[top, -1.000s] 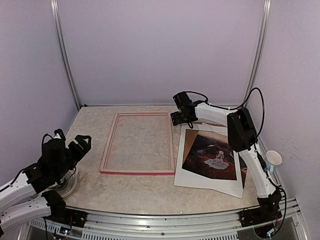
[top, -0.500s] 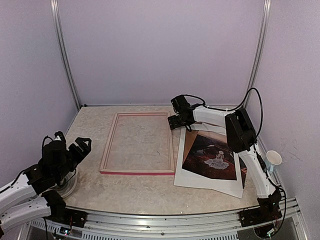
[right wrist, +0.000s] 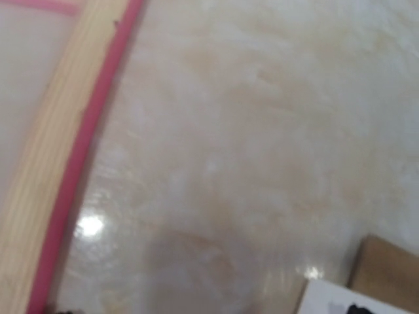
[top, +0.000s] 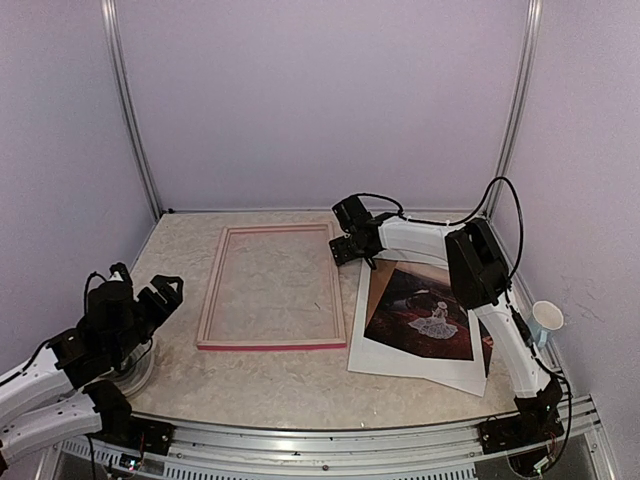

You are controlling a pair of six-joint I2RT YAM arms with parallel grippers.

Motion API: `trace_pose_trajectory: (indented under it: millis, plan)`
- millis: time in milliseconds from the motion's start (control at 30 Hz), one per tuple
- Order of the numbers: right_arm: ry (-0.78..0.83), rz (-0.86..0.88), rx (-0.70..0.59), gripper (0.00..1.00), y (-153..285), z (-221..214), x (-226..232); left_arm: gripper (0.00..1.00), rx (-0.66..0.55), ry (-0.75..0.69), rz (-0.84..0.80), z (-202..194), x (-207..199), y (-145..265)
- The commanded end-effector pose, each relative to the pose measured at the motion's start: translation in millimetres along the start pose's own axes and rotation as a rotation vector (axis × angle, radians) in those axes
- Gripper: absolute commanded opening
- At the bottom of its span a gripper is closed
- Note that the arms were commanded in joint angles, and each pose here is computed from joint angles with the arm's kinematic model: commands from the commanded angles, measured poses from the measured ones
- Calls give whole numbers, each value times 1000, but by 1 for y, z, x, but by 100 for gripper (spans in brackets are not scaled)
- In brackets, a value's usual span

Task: Put the photo into the frame
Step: Adjust the glass panel in the frame body.

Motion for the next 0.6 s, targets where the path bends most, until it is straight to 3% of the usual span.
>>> trace_pose_trajectory:
  millis: [0, 233, 567]
  plan:
    - [-49, -44, -95, 90, 37, 32, -6, 99, 5, -1, 12, -4, 4, -2]
    - [-10, 6, -143, 90, 56, 42, 15, 99, 9, -4, 14, -5, 4, -4]
    - [24, 68, -52, 90, 31, 15, 32, 99, 15, -1, 18, -9, 8, -4]
Point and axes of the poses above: each gripper's point midway between its finger pads, its own y axis back along the fingers, its own x axis along the line the jaws close on, z = x × y, the point moved 4 cm from there along y, back along the fingers, and after that the axes turned 6 degrees about -y, right-handed, at the moved point
